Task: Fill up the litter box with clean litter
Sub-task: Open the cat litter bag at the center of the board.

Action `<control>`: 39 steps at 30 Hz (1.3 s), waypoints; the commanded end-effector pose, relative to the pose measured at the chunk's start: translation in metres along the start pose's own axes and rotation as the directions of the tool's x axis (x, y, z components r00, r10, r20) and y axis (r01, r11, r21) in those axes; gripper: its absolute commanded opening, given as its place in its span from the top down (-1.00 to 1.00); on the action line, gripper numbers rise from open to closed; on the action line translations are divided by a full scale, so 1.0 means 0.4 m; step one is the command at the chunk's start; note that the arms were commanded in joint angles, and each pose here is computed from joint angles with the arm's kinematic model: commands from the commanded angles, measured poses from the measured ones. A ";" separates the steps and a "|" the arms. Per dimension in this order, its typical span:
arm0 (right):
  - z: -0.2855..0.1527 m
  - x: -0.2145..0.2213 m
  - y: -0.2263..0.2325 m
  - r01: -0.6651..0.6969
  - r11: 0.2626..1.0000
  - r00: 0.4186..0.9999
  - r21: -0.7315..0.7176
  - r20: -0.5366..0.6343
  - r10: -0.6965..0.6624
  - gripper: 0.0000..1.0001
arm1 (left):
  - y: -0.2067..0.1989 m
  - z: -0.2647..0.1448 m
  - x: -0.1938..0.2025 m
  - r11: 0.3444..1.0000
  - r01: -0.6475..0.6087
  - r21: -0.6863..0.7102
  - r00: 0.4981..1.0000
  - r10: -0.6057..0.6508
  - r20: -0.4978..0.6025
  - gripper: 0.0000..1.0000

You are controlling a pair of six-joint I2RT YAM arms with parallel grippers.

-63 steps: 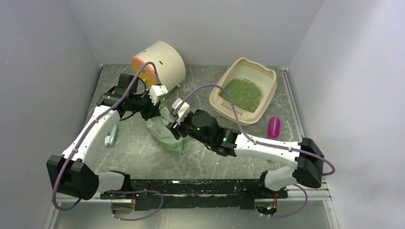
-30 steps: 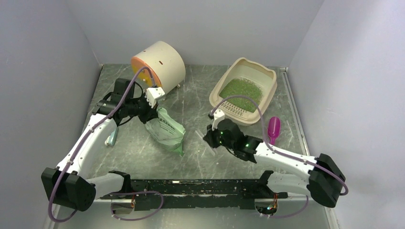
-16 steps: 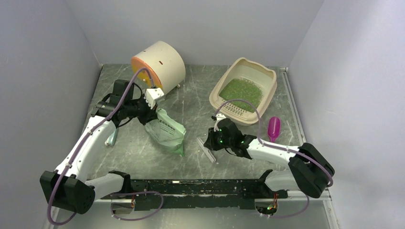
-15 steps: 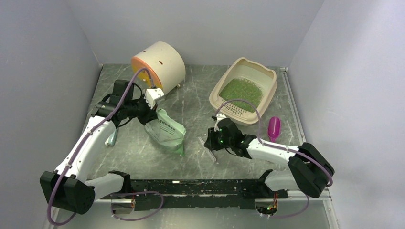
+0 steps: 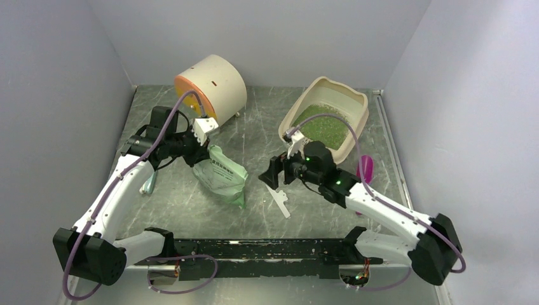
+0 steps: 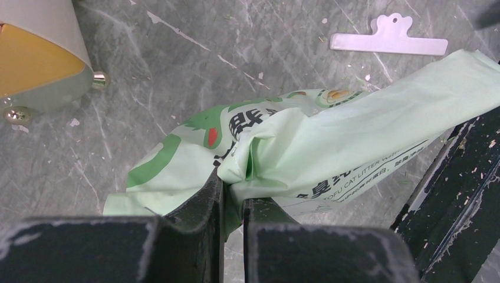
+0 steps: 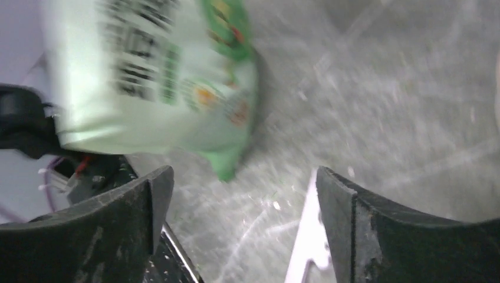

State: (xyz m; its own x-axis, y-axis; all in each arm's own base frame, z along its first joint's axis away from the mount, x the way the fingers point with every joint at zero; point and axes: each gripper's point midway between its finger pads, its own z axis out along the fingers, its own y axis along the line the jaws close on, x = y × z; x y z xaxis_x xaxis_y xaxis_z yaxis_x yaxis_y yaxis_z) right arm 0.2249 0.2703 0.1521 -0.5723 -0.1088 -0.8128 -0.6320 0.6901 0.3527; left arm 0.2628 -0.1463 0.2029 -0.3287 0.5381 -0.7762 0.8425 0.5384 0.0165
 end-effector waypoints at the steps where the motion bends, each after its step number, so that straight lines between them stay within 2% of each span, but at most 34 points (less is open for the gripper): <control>1: -0.090 -0.184 0.197 0.212 0.915 0.954 -0.343 0.278 -0.117 -0.99 | -0.050 -0.036 -0.113 0.995 -0.069 0.074 0.984 0.056 0.168 0.91; 4: -0.089 -0.226 0.241 0.207 0.887 0.949 -0.412 0.305 -0.080 -1.00 | -0.050 -0.037 -0.118 0.995 -0.068 0.072 0.983 0.054 0.177 0.90; 10: -0.004 -0.203 0.332 0.174 0.828 0.978 -0.533 0.192 -0.082 -1.00 | -0.055 -0.038 -0.133 0.995 -0.061 0.084 0.979 0.043 0.200 0.91; 14: 0.087 -0.165 0.382 0.264 0.842 0.964 -0.471 0.169 -0.207 -0.99 | -0.057 -0.038 -0.136 0.995 -0.059 0.086 0.977 0.040 0.209 0.90; 15: 0.110 -0.162 0.376 0.280 0.861 0.959 -0.425 0.162 -0.232 -0.91 | -0.059 -0.040 -0.138 0.994 -0.062 0.090 0.976 0.042 0.212 0.91; 16: 0.125 -0.164 0.368 0.282 0.875 0.958 -0.393 0.155 -0.240 -0.75 | -0.061 -0.042 -0.140 0.994 -0.063 0.091 0.976 0.042 0.213 0.90; 17: 0.134 -0.168 0.360 0.285 0.883 0.957 -0.374 0.155 -0.244 -0.51 | -0.062 -0.045 -0.142 0.994 -0.060 0.090 0.976 0.040 0.216 0.90; 18: 0.137 -0.179 0.348 0.297 0.892 0.953 -0.342 0.166 -0.253 -0.09 | -0.064 -0.048 -0.144 0.994 -0.058 0.090 0.975 0.037 0.220 0.90; 20: 0.130 -0.198 0.335 0.328 0.896 0.940 -0.300 0.200 -0.277 0.36 | -0.068 -0.057 -0.150 0.995 -0.060 0.086 0.972 0.038 0.231 0.91; 22: 0.115 -0.216 0.332 0.376 0.883 0.919 -0.280 0.233 -0.317 1.00 | -0.066 -0.065 -0.158 0.996 -0.058 0.069 0.969 0.040 0.244 0.90; 24: 0.102 -0.226 0.330 0.422 0.864 0.899 -0.274 0.247 -0.361 1.00 | -0.065 -0.071 -0.167 0.996 -0.063 0.063 0.966 0.045 0.255 0.91; 25: 0.096 -0.225 0.331 0.445 0.848 0.890 -0.288 0.248 -0.383 1.00 | -0.064 -0.075 -0.172 0.996 -0.066 0.056 0.964 0.049 0.262 0.76; 26: 0.089 -0.222 0.335 0.484 0.819 0.871 -0.309 0.254 -0.420 1.00 | -0.060 -0.080 -0.177 0.997 -0.061 0.045 0.963 0.047 0.266 0.42; 27: 0.084 -0.221 0.332 0.505 0.799 0.861 -0.326 0.256 -0.440 1.00 | -0.056 -0.086 -0.182 0.998 -0.060 0.030 0.962 0.050 0.269 -0.05; 28: 0.079 -0.217 0.332 0.521 0.776 0.853 -0.357 0.258 -0.454 1.00 | -0.048 -0.092 -0.188 0.998 -0.057 0.008 0.961 0.053 0.272 -0.69; 29: 0.071 -0.213 0.328 0.543 0.746 0.839 -0.386 0.260 -0.477 1.00 | -0.039 -0.100 -0.193 0.999 -0.051 -0.017 0.960 0.054 0.274 -0.91; 33: 0.039 -0.187 0.281 0.646 0.622 0.759 -0.442 0.280 -0.588 1.00 | -0.022 -0.129 -0.209 0.995 -0.075 -0.072 0.961 0.091 0.260 -0.94; 39: -0.004 -0.215 0.271 0.767 0.412 0.622 -0.492 0.412 -0.666 1.00 | -0.015 -0.100 -0.197 0.992 -0.127 -0.012 0.973 0.127 0.191 -0.94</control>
State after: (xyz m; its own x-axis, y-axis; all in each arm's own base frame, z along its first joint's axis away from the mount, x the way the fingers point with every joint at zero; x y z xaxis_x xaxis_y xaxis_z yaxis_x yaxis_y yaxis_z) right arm 0.2314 0.3526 0.2088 0.0284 -0.3652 -0.9305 -0.9919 0.1049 -0.0715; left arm 0.2635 -0.1602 0.2964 -0.1352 0.4259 -0.8946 0.8357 0.5341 0.1280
